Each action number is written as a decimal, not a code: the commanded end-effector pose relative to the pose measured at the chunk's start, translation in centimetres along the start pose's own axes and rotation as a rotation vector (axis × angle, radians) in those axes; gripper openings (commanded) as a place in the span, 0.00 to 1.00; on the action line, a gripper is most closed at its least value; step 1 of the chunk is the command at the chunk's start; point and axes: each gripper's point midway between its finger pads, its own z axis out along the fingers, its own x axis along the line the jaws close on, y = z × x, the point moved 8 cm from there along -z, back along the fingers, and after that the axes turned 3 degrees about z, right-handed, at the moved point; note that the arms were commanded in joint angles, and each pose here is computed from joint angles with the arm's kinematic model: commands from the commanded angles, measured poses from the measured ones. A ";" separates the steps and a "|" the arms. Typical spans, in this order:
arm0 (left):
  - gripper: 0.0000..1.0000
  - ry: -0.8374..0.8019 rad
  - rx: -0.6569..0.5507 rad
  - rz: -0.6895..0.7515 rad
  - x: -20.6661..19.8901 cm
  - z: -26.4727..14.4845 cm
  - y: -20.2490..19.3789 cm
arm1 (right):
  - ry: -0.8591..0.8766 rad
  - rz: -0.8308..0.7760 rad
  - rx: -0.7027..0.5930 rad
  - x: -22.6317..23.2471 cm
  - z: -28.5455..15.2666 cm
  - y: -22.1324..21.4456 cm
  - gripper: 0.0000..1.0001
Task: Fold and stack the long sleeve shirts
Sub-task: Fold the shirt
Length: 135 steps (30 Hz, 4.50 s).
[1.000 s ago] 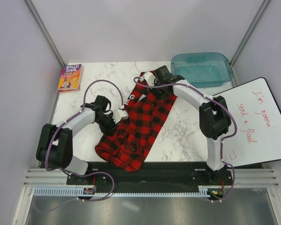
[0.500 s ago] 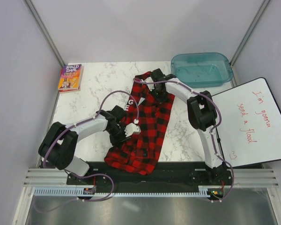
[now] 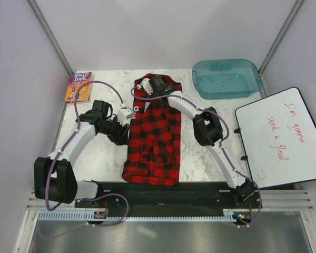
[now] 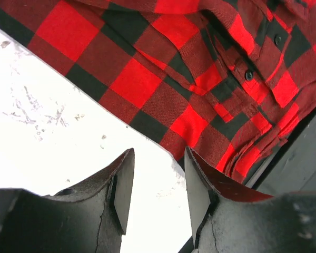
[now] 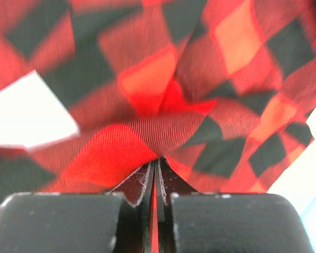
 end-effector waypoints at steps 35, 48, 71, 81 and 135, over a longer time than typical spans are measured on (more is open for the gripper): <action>0.36 0.140 0.159 -0.589 10.1 11.9 6.5 | 0.345 0.299 0.202 2.1 -4.2 -6.8 0.08; 0.34 0.203 0.142 -0.593 15.2 14.1 8.8 | 0.214 0.314 0.128 -2.1 0.2 -5.9 0.09; 0.99 -0.186 -0.394 0.552 -1.3 -4.9 11.1 | 0.497 -0.418 -0.682 0.2 -27.8 -4.1 0.97; 0.94 -0.117 -0.277 0.840 -4.4 1.7 -2.6 | 0.729 -0.635 -0.460 12.0 -23.5 -17.3 0.83; 0.02 -0.328 -0.162 0.987 -9.6 2.7 -3.6 | 0.571 -0.703 -0.324 16.8 -26.2 -16.2 0.00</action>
